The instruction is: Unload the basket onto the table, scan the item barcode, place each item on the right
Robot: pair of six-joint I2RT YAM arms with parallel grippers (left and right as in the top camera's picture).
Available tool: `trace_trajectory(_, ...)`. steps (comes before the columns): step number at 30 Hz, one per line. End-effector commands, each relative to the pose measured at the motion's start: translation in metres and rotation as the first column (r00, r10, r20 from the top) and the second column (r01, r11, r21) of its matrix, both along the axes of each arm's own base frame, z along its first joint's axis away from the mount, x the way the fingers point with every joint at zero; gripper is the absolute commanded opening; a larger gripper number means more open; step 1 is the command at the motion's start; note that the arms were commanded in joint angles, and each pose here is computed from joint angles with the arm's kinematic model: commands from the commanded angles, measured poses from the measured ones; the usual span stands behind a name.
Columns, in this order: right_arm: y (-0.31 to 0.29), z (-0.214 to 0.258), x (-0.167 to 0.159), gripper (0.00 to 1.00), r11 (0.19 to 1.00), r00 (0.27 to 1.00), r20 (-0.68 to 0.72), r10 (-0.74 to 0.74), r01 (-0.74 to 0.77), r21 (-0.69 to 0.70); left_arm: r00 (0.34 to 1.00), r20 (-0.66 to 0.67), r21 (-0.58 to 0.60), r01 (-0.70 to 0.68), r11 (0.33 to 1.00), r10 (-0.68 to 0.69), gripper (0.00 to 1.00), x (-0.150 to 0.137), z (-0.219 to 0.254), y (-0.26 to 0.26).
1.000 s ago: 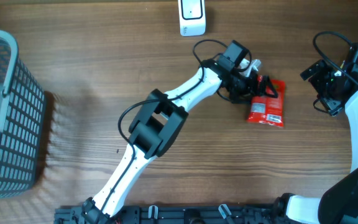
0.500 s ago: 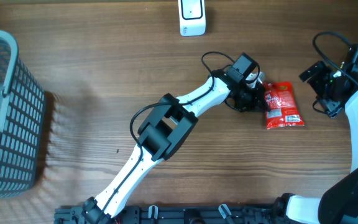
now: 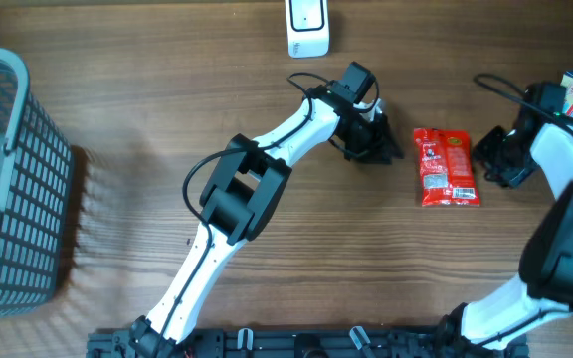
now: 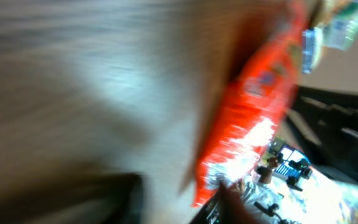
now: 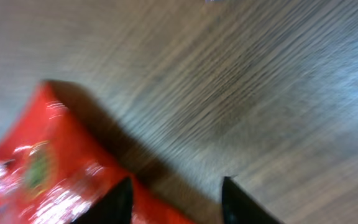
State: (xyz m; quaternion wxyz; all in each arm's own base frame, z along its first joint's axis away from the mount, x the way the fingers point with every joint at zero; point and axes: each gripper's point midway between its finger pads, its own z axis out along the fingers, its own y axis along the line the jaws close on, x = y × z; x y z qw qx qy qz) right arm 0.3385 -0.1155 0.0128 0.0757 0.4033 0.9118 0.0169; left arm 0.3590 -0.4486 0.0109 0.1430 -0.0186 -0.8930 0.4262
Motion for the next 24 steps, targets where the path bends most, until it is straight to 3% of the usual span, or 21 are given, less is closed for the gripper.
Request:
trace_trajectory(1, 0.018, -0.024, 0.002, 0.4, 0.991, 0.996, -0.005, 0.094, -0.093, 0.099, 0.999, 0.03, 0.154, -0.017, 0.988, 0.013, 1.0, -0.003, -0.053, 0.02)
trace_trajectory(3, 0.034, -0.022, 0.006, 0.32, 0.975, 0.991, 0.033, 0.127, -0.131, 0.18, 0.998, 0.055, 0.127, 0.01, 0.992, -0.017, 1.0, -0.009, -0.05, 0.007)
trace_trajectory(10, 0.064, -0.014, 0.006, 0.33, 0.925, 0.985, 0.082, 0.153, -0.172, 0.339, 0.989, 0.12, 0.096, 0.07, 0.993, -0.082, 1.0, -0.029, -0.056, -0.024)
trace_trajectory(14, 0.079, -0.009, 0.004, 0.33, 0.893, 0.983, 0.096, 0.155, -0.181, 0.411, 0.999, 0.02, 0.127, 0.029, 0.992, -0.032, 1.0, -0.036, -0.099, -0.021)
trace_trajectory(17, 0.086, -0.009, 0.0, 0.33, 0.887, 0.982, 0.076, 0.172, -0.188, 0.422, 0.999, 0.027, 0.106, 0.032, 0.994, -0.035, 0.96, -0.035, -0.104, -0.024)
trace_trajectory(18, 0.091, -0.009, -0.001, 0.33, 0.884, 0.98, 0.072, 0.183, -0.197, 0.424, 0.999, 0.035, 0.1, 0.032, 0.994, -0.035, 0.71, -0.034, -0.103, -0.025)
trace_trajectory(19, 0.095, -0.009, -0.001, 0.33, 0.882, 0.978, 0.072, 0.195, -0.207, 0.424, 0.999, 0.035, 0.1, 0.032, 0.994, -0.036, 0.51, -0.034, -0.103, -0.026)
trace_trajectory(20, 0.097, -0.009, 0.0, 0.33, 0.881, 0.976, 0.074, 0.202, -0.215, 0.422, 0.999, 0.034, 0.101, 0.032, 0.994, -0.036, 0.41, -0.034, -0.103, -0.026)
trace_trajectory(22, 0.096, -0.009, 0.001, 0.33, 0.883, 0.976, 0.075, 0.203, -0.216, 0.416, 0.999, 0.022, 0.112, 0.029, 0.993, -0.032, 0.08, -0.034, -0.105, -0.022)
trace_trajectory(24, 0.088, -0.009, 0.0, 0.33, 0.899, 0.978, 0.055, 0.201, -0.206, 0.386, 1.0, -0.003, 0.131, 0.016, 0.991, -0.015, 0.04, -0.031, -0.106, -0.013)
